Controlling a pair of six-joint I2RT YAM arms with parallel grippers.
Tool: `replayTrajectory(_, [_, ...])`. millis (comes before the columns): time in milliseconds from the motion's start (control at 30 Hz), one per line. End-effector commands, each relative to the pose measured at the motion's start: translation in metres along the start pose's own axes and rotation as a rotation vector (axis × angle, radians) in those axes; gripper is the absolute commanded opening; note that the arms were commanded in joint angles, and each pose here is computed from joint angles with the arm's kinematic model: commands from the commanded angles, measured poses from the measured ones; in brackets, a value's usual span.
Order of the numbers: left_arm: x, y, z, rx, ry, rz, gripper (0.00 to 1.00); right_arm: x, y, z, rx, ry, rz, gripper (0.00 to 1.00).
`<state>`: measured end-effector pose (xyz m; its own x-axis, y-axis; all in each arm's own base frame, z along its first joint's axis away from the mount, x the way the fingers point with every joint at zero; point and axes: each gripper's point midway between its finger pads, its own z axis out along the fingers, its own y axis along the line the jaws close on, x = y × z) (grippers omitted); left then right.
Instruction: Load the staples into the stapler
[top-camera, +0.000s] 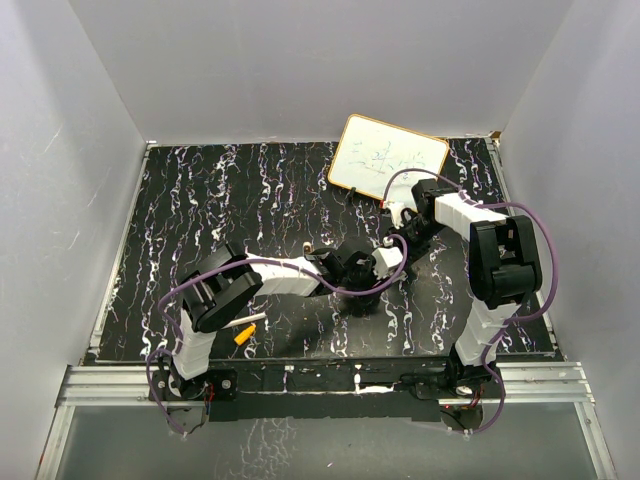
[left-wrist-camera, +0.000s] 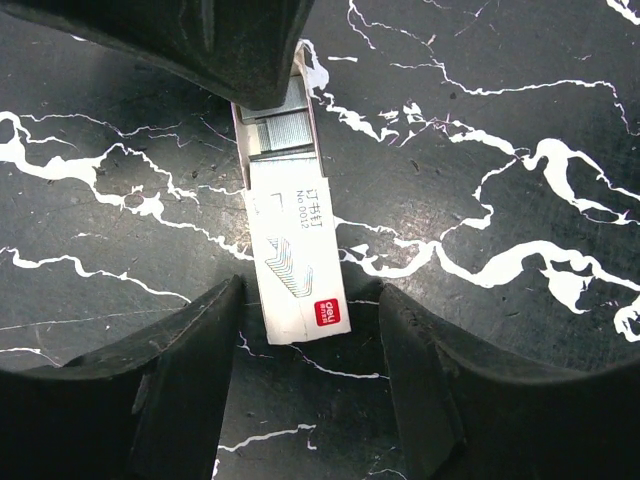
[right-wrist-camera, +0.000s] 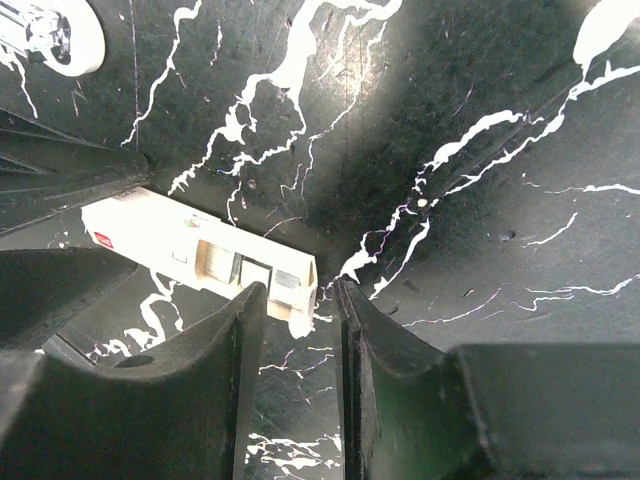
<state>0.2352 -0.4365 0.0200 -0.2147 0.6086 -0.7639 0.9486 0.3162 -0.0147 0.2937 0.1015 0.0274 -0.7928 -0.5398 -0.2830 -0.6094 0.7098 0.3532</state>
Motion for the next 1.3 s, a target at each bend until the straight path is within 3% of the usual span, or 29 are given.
replayTrajectory(0, [0.012, -0.002, -0.006, -0.003, 0.064, -0.005, 0.57, -0.027, 0.001, -0.022, 0.026, -0.096, -0.046, 0.36])
replayTrajectory(500, [0.010, -0.003, -0.009, 0.001, 0.057, 0.000, 0.46, -0.019, -0.006, -0.016, 0.060, -0.074, -0.032, 0.31])
replayTrajectory(933, [0.014, -0.004, -0.010, 0.006, 0.062, 0.002, 0.39, -0.018, -0.010, -0.018, 0.073, -0.072, -0.032, 0.09])
replayTrajectory(1267, [0.021, -0.007, -0.010, 0.018, 0.067, -0.006, 0.35, -0.021, -0.015, -0.026, 0.104, -0.071, -0.041, 0.08])
